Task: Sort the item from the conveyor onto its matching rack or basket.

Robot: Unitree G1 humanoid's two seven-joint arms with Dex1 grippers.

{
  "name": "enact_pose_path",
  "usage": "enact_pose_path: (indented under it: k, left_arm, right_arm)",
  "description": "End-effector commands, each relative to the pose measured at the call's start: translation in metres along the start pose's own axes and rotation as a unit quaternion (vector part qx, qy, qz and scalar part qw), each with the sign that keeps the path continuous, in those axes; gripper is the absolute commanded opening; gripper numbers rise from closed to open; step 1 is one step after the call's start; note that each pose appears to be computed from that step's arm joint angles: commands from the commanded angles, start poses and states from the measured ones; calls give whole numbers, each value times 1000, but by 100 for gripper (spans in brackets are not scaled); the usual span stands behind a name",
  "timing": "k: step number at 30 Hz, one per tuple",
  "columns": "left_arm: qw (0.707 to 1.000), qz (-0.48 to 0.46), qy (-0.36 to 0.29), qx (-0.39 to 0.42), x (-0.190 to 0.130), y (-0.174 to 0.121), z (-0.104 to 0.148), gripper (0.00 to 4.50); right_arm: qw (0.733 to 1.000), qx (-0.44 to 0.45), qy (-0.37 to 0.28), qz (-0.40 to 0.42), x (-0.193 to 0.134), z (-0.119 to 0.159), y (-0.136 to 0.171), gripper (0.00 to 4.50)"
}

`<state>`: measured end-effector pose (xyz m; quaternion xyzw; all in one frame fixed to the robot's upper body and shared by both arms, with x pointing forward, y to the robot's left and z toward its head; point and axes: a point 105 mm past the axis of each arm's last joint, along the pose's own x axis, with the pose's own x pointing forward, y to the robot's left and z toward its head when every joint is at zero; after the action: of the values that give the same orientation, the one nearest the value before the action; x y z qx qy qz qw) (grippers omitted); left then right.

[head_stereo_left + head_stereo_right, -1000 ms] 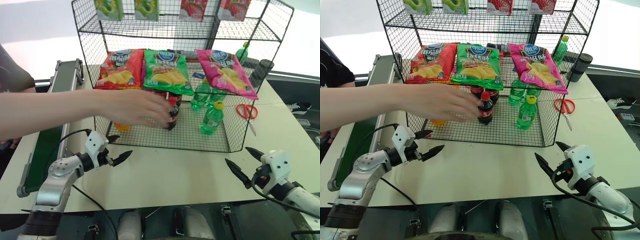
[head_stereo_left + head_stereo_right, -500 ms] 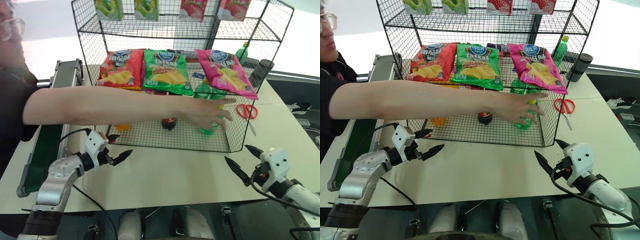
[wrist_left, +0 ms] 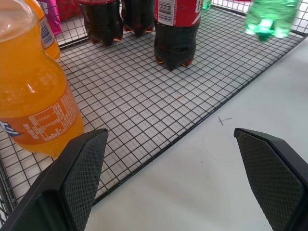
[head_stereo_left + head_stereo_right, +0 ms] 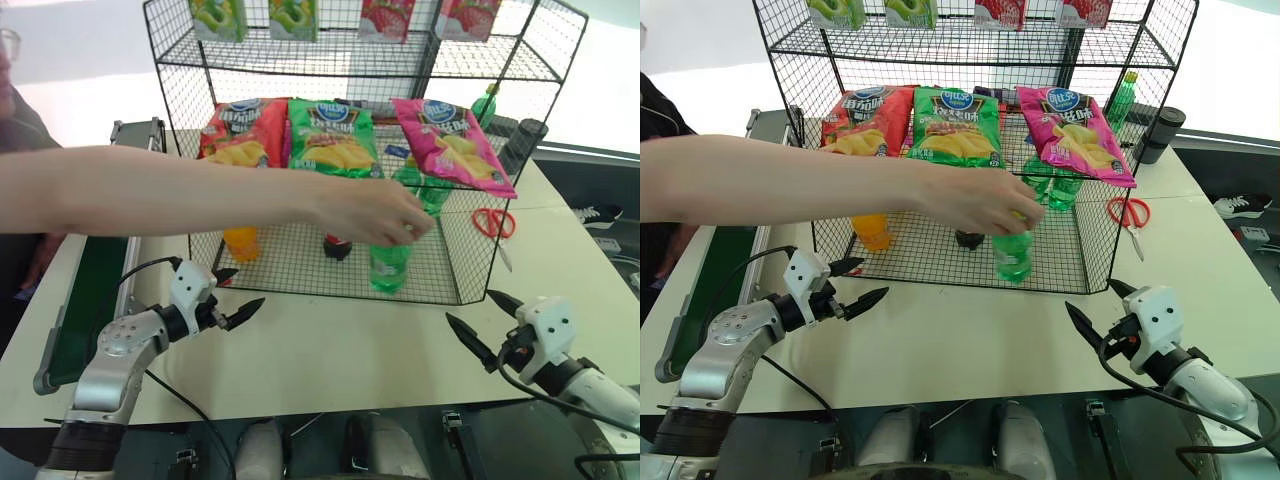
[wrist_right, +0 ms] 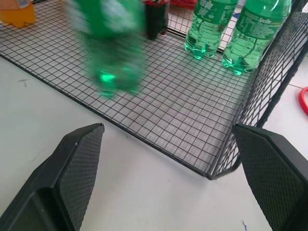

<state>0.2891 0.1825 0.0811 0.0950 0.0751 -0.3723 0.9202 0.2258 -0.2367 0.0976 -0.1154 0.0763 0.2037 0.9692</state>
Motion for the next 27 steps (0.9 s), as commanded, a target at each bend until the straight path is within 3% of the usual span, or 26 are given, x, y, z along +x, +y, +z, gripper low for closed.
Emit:
enact_pose_path:
  k: [1,17,22,27]
  left_arm:
    - [1000,-3,-19,18,-2,-1,12,450]
    - [999,-5,-31,15,-2,-5,15,450]
    - [997,42,-62,8,-13,6,31,450]
    - [982,151,-108,-27,-39,34,46,450]
  right_arm:
    - [1000,-11,-13,0,0,7,0,442]
    - [1000,-13,-17,8,7,9,2,442]
    - [1000,-14,-22,13,12,10,2,442]
    - [999,-17,-27,29,20,13,5,442]
